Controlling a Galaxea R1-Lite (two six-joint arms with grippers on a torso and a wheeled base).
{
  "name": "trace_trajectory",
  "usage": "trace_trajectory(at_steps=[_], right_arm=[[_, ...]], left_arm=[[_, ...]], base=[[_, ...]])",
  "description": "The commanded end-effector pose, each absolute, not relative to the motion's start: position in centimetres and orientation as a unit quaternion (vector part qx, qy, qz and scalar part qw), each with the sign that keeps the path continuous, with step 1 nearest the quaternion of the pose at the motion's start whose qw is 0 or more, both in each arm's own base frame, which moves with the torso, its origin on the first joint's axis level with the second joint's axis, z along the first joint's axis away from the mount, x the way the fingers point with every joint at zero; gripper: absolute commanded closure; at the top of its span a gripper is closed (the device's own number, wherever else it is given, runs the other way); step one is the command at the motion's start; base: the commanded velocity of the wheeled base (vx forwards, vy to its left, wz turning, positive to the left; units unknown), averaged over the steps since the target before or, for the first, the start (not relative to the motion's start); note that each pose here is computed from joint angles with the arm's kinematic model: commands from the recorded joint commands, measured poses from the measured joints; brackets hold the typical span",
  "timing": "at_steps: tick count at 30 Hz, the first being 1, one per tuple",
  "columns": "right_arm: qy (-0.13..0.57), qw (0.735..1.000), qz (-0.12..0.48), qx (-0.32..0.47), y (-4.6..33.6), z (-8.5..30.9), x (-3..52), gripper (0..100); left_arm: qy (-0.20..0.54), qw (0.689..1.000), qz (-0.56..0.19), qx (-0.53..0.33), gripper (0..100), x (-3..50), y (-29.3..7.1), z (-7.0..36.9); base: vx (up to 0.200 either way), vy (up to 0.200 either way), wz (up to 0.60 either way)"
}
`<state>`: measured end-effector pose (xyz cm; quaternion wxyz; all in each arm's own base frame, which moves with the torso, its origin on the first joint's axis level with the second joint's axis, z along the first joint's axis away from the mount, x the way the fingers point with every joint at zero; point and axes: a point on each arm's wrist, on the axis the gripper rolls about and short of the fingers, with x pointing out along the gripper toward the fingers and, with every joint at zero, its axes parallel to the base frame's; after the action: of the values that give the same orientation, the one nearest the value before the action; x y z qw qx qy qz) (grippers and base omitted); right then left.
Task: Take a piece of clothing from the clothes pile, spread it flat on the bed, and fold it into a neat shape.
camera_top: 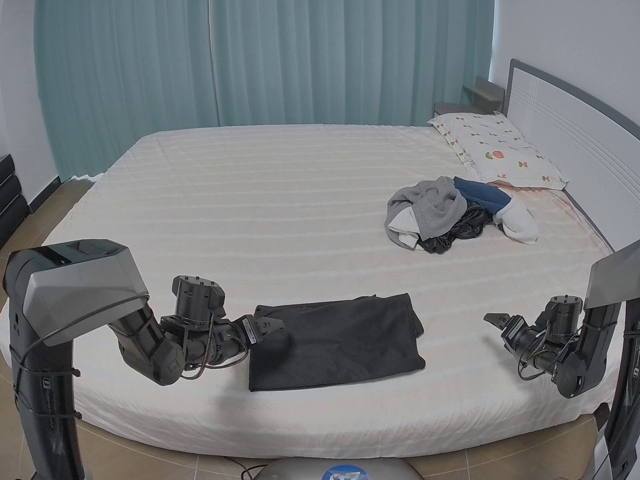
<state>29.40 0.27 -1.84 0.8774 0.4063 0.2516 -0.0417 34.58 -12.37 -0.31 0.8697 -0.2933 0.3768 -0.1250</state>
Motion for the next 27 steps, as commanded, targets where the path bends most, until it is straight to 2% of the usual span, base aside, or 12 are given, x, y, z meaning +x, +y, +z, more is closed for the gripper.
trace_trajectory(at_steps=[1, 13, 27], right_arm=[[0.251, 0.878, -0.039, 0.406, 0.4, -1.9, 29.3, 0], [0.251, 0.880, -0.031, 0.402, 0.8, -1.8, 29.4, 0], [0.250, 0.880, -0.030, 0.402, 0.8, -1.8, 29.5, 0]], left_arm=[[0.399, 0.865, -0.116, -0.282, 0, 34.5, -12.4, -3.3], [0.358, 0.881, -0.141, -0.276, 0, 34.2, -13.1, -4.4], [0.351, 0.882, -0.143, -0.281, 0, 34.4, -13.2, -4.8]], base=[[0.000, 0.000, 0.00], [0.000, 0.000, 0.00], [0.000, 0.000, 0.00]])
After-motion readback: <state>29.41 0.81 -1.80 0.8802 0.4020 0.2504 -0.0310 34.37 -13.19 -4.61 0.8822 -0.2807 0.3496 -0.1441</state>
